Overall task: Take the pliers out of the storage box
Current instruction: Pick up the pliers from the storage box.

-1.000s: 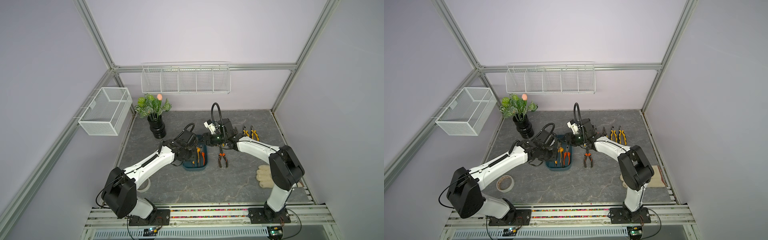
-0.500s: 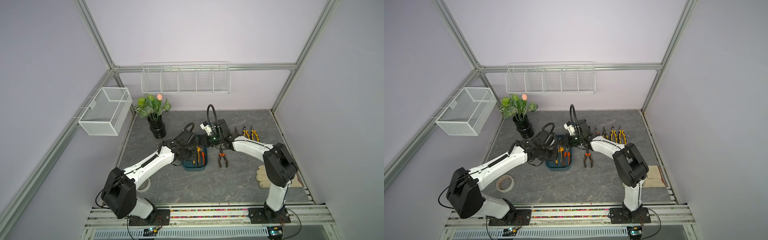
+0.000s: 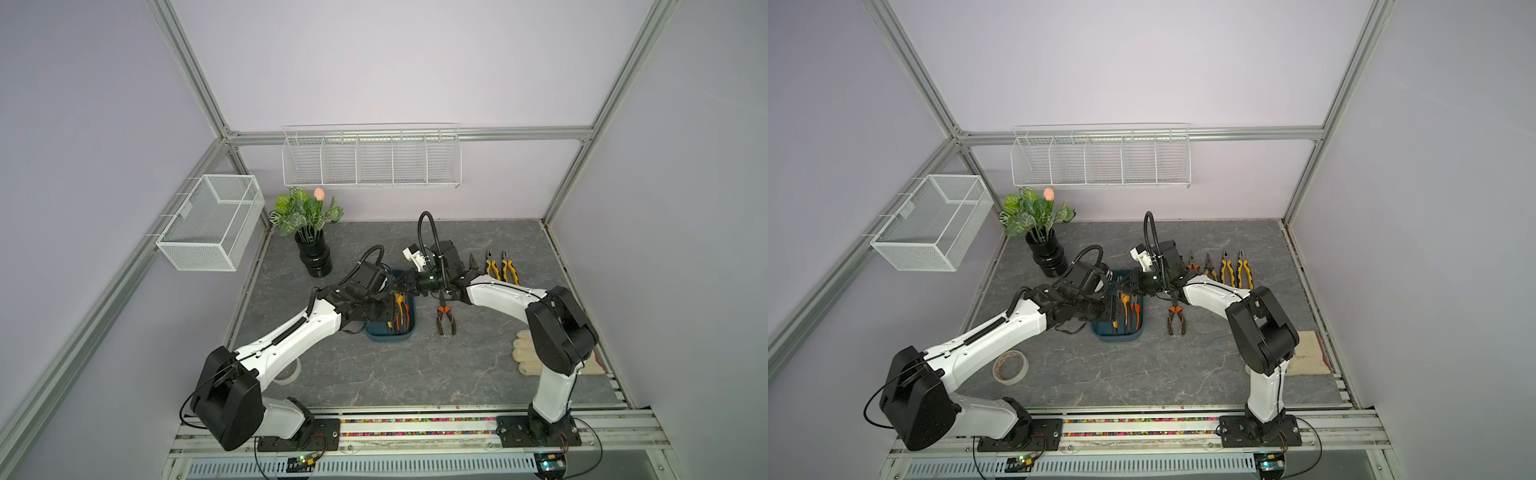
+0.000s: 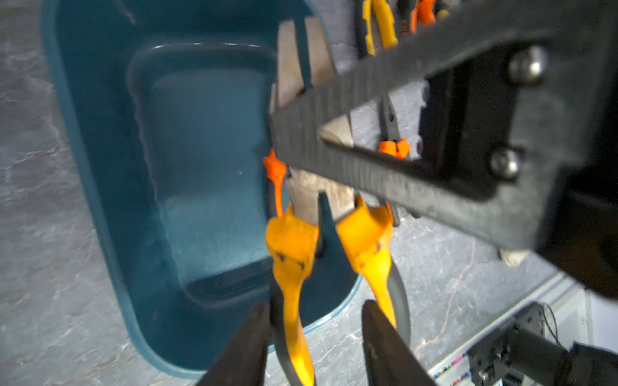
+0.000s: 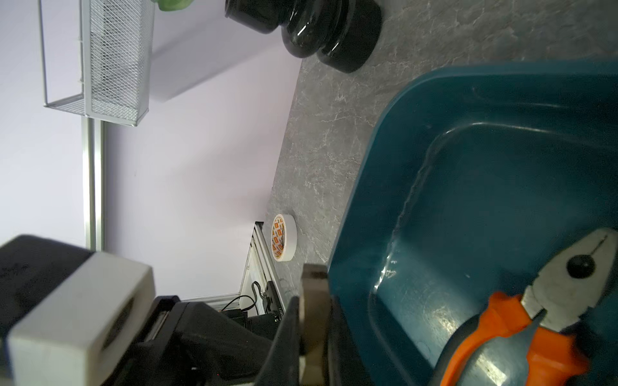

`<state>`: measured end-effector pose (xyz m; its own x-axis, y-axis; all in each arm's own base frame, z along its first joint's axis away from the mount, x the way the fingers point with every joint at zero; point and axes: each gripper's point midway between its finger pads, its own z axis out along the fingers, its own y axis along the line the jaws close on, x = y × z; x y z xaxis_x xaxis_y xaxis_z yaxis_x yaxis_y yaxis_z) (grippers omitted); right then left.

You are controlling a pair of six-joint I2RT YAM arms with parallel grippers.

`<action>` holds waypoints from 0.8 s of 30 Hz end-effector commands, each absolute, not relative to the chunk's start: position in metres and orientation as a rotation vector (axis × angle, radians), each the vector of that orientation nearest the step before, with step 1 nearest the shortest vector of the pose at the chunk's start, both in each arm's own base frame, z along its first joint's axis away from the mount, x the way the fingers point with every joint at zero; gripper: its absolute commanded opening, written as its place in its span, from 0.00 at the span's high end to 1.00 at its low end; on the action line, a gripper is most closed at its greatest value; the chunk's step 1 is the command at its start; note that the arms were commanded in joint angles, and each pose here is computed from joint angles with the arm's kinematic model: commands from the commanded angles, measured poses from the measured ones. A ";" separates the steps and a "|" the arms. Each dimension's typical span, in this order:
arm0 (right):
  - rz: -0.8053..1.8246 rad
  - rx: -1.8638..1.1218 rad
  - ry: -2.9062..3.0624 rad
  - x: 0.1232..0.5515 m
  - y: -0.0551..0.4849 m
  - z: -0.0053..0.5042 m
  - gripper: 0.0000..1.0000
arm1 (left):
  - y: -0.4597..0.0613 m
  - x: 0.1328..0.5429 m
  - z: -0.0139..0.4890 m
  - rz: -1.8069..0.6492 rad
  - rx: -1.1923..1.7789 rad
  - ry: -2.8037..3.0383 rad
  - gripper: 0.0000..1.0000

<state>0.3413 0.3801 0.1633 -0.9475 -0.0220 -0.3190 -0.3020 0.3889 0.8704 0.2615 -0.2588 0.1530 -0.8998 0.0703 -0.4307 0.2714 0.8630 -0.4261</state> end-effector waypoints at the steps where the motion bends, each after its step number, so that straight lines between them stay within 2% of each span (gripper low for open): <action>1: 1.666 -0.311 2.238 0.345 0.374 0.213 0.94 | -0.278 0.263 0.176 -0.865 0.293 2.525 0.51; 7: 1.781 -0.237 2.156 0.359 0.353 0.231 0.94 | -0.274 0.264 0.176 -0.936 0.285 2.508 0.52; 13: 1.914 -0.243 2.079 0.358 0.343 0.253 0.94 | -0.278 0.264 0.187 -1.112 0.298 2.413 0.58; 15: 1.948 -0.256 2.060 0.355 0.342 0.261 0.93 | -0.278 0.265 0.195 -1.192 0.296 2.361 0.63; 22: 2.009 -0.258 2.066 0.351 0.343 0.258 0.93 | -0.279 0.260 0.221 -1.288 0.328 2.252 0.63; 24: 2.047 -0.251 2.044 0.351 0.344 0.258 0.93 | -0.281 0.258 0.225 -1.309 0.335 2.233 0.68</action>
